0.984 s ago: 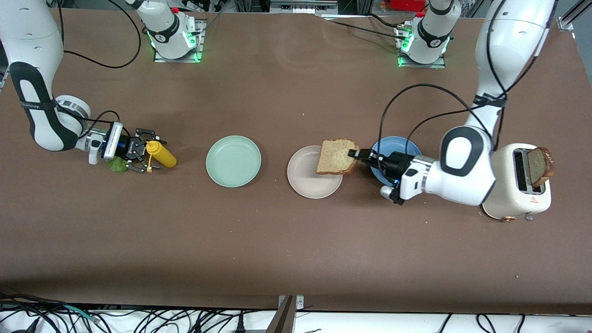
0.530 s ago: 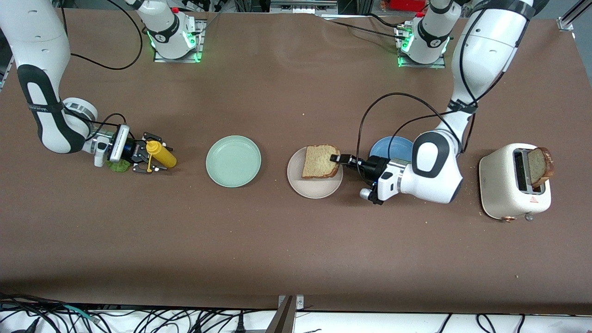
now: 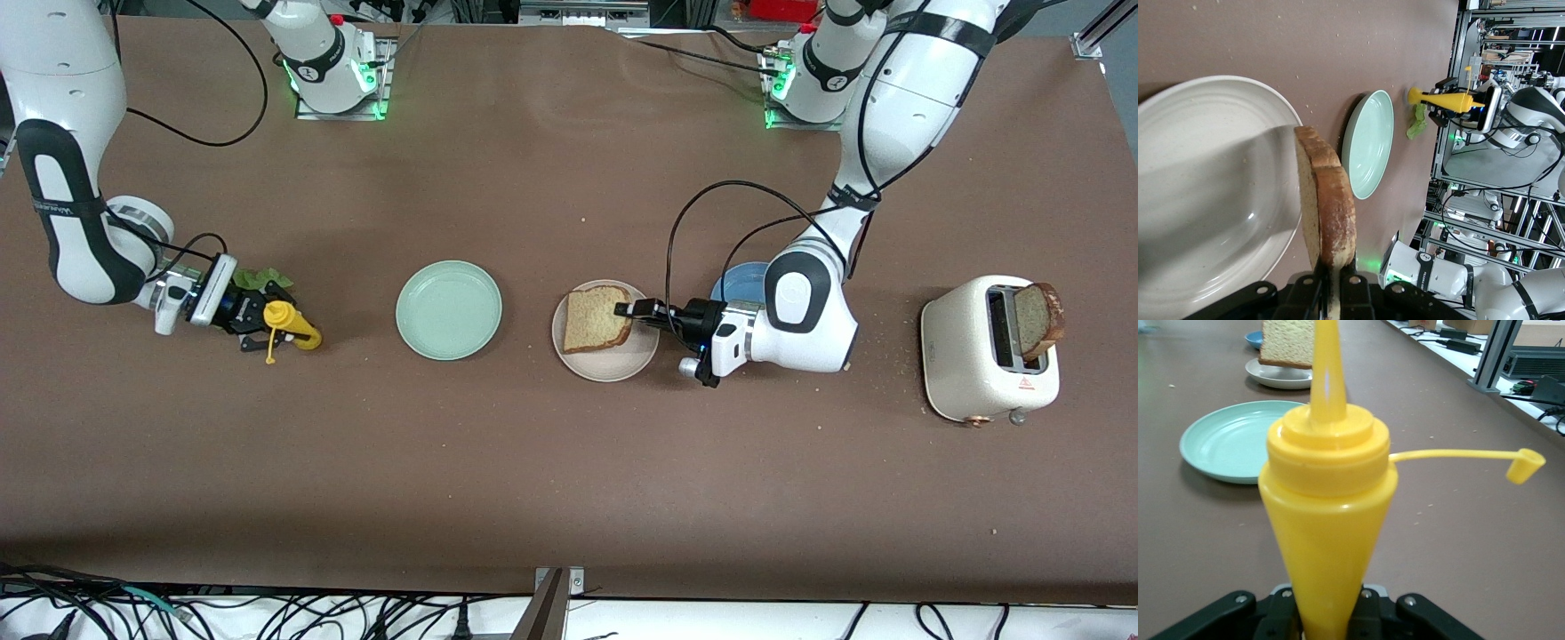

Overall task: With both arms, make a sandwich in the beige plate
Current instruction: 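Lift the mustard with the right gripper while the left gripper withdraws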

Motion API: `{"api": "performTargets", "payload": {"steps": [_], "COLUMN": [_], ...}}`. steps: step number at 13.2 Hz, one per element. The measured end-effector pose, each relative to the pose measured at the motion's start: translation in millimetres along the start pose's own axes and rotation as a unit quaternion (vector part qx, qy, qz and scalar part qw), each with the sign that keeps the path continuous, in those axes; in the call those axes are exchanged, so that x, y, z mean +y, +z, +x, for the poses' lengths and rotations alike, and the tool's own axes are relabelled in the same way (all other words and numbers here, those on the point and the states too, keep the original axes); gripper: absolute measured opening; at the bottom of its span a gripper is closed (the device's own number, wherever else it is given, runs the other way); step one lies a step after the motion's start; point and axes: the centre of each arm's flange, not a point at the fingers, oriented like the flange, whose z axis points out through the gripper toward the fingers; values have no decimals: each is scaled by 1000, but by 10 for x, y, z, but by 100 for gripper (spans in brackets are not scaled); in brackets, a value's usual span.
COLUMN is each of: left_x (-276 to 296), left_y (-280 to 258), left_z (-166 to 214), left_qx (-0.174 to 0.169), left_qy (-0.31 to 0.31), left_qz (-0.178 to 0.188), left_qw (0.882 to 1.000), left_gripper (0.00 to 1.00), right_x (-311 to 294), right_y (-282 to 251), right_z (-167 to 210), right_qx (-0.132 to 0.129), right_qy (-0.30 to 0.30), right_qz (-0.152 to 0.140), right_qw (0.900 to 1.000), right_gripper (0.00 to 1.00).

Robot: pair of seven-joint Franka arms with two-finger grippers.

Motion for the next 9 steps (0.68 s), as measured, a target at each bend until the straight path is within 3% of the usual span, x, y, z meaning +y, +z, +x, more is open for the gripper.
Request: {"api": "performTargets", "payload": {"steps": [6, 9], "left_x": [-145, -288], "left_y": [7, 22], "left_z": [-61, -104], "left_qx": [4, 21], "left_qy": [11, 19], "left_qz": [1, 9], "left_qw": [1000, 1000], "left_gripper": [12, 41], "right_x": [426, 589], "right_y": [210, 196], "right_z": [583, 1004], "right_qx": [-83, -141], "right_qy": [12, 15], "right_qz": [27, 43], "right_qw": [996, 989], "right_gripper": [18, 18]}}
